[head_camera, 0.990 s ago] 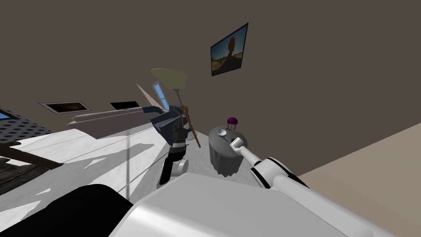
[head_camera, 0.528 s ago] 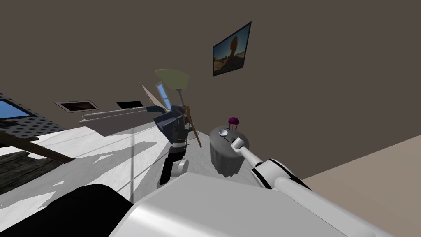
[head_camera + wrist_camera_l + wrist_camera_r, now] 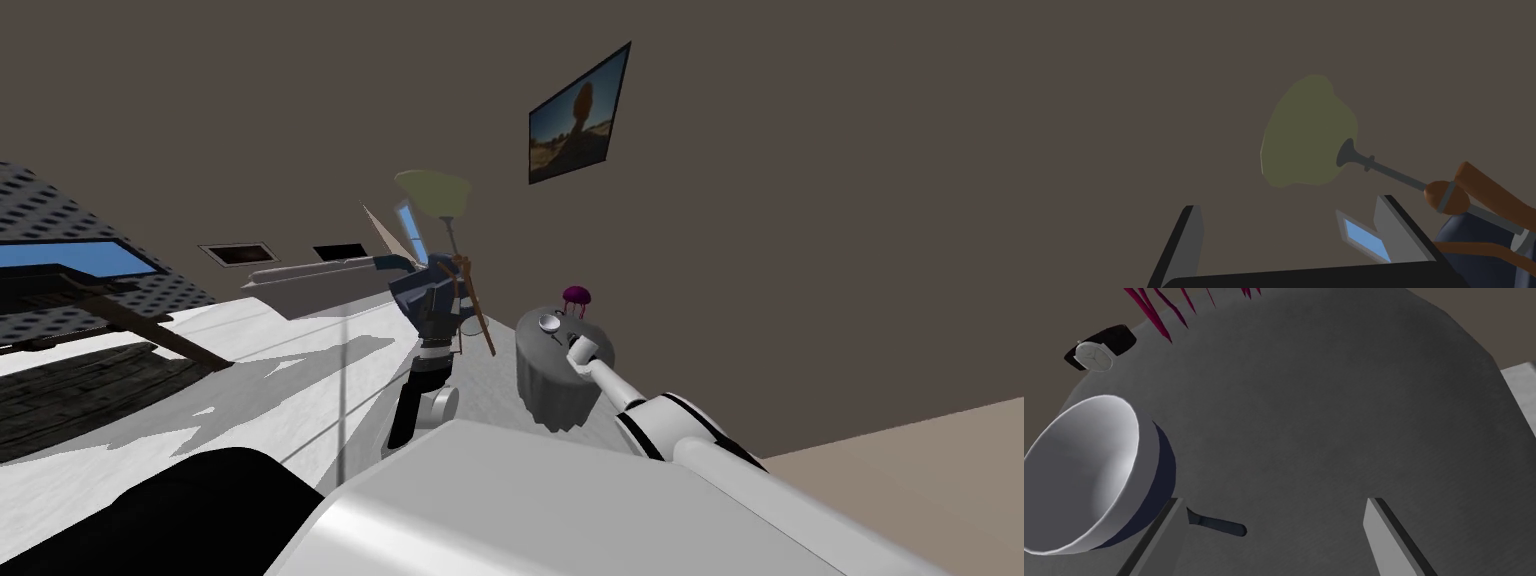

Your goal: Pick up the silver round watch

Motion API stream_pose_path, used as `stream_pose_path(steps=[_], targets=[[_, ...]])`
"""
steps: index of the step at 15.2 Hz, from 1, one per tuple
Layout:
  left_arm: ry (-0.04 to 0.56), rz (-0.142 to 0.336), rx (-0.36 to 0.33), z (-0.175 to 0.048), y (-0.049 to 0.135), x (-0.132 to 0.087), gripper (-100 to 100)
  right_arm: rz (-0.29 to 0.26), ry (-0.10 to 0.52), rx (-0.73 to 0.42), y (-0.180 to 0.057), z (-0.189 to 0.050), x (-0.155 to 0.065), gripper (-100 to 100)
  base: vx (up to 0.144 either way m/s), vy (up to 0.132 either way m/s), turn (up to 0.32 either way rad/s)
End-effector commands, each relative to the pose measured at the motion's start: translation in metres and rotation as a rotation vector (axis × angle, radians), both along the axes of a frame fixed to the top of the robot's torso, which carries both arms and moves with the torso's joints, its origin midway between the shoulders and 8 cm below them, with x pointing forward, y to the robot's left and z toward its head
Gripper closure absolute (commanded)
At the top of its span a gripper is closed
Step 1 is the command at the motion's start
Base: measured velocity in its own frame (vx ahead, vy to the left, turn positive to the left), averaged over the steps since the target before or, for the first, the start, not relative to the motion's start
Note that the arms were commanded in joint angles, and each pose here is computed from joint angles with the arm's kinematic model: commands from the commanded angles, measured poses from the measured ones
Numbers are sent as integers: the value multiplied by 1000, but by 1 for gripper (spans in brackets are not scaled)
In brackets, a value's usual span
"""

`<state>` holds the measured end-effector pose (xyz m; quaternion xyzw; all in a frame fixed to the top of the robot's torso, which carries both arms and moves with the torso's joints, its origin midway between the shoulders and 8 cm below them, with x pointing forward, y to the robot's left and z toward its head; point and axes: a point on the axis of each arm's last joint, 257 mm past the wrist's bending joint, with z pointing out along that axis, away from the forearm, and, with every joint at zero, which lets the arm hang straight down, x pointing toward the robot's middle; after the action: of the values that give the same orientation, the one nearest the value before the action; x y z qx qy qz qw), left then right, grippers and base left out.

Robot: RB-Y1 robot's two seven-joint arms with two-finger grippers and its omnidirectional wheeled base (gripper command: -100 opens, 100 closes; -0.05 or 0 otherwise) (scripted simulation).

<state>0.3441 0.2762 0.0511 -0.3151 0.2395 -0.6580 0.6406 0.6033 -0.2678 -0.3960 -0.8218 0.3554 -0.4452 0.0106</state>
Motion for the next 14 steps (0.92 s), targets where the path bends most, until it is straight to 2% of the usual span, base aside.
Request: stream_pose_path(steps=[1, 3, 4, 6, 9, 10, 12, 14], targets=[[0, 0, 0, 0, 0, 0, 0, 22, -14, -51, -5, 7, 3, -100, -9, -5, 1], [0, 0, 0, 0, 0, 0, 0, 31, -19, -76, -7, 10, 5, -100, -3, 0, -28], [0, 0, 0, 0, 0, 0, 0, 62, -33, -104, -15, 13, 6, -100, -10, 3, 202], [0, 0, 0, 0, 0, 0, 0, 77, -41, -146, -18, 18, 8, -100, -14, -6, 173], [0, 0, 0, 0, 0, 0, 0, 96, -50, -199, -21, 24, 11, -100, -5, -2, -19], [0, 0, 0, 0, 0, 0, 0, 126, -60, -229, -30, 25, 10, -100, -12, 2, 202], [0, 0, 0, 0, 0, 0, 0, 139, -65, -265, -31, 30, 12, -100, -16, -7, 185], [0, 0, 0, 0, 0, 0, 0, 155, -71, -310, -33, 35, 14, -100, -7, -4, -19]])
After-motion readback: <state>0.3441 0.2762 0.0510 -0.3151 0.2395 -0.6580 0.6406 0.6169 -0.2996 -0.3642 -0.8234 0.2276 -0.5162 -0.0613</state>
